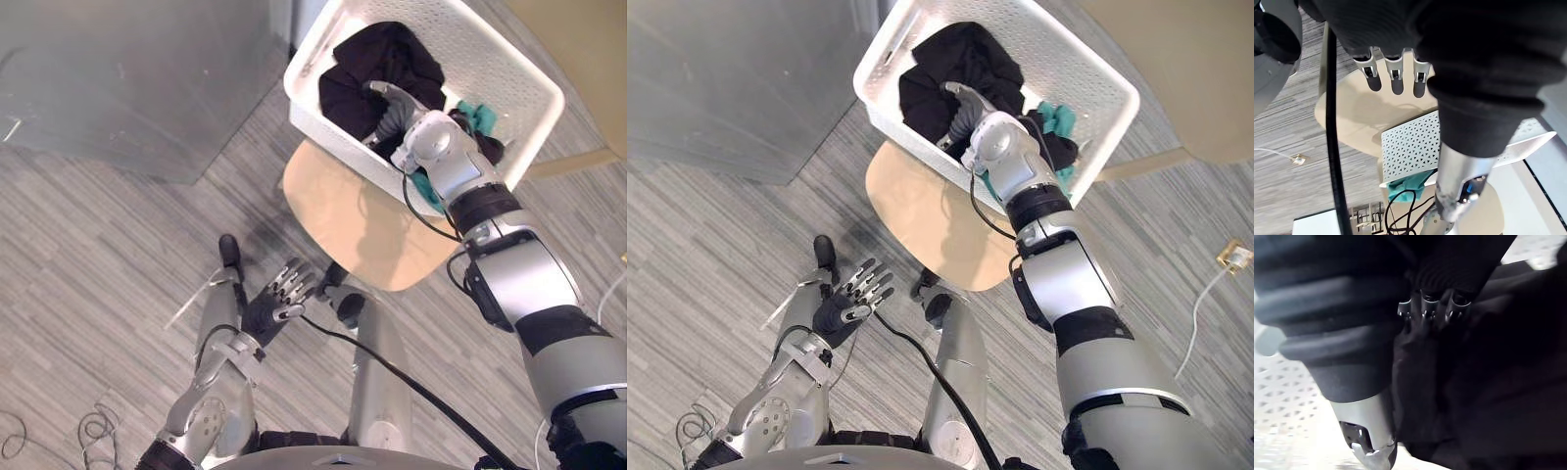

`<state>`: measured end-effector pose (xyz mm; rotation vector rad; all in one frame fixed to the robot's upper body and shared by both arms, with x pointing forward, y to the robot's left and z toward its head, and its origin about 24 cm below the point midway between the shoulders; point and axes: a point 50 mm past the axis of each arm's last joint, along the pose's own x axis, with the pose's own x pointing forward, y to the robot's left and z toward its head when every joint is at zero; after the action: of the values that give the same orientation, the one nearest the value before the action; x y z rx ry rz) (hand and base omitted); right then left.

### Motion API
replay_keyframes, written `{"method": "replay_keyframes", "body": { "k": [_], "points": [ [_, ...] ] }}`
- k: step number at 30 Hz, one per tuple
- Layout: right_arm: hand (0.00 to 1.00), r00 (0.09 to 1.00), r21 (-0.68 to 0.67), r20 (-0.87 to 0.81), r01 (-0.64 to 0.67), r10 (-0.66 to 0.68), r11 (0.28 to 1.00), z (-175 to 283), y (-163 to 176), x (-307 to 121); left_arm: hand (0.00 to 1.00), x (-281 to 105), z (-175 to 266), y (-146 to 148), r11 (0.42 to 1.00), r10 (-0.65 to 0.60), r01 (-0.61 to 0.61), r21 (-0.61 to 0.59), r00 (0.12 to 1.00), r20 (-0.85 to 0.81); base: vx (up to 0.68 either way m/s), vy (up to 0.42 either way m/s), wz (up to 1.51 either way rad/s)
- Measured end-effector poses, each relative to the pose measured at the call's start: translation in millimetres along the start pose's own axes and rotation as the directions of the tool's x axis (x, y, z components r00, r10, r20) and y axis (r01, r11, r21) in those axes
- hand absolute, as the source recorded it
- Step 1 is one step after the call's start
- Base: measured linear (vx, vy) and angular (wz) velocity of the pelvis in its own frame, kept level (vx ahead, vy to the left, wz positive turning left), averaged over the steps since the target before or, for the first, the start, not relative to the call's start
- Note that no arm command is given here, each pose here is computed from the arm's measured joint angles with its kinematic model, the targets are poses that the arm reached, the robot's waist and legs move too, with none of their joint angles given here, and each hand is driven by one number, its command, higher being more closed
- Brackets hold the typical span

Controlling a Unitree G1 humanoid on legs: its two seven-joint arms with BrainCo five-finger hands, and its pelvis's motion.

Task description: Pick up the laundry basket with both hands and put the clothes into the washing machine.

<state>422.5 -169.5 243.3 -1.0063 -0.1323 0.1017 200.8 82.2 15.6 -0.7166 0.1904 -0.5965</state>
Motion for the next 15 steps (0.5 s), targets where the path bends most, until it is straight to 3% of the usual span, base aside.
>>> {"method": "replay_keyframes", "body": {
  "k": [5,15],
  "points": [
    [0.0,1.0,-0.003,0.01,-0.019,0.019,1.0,-1.8,-2.3,-2.9,0.0,-8.7,-4.9,6.7,0.999,0.002,0.0,0.034,0.997,-0.079,-0.01,0.067,-0.41],
    [0.0,0.997,0.018,0.065,0.032,-0.033,0.999,6.9,-16.2,-6.2,0.0,-3.1,-6.7,5.5,1.0,0.016,-0.016,0.006,0.999,-0.043,0.03,0.029,-0.11]
  ]
}}
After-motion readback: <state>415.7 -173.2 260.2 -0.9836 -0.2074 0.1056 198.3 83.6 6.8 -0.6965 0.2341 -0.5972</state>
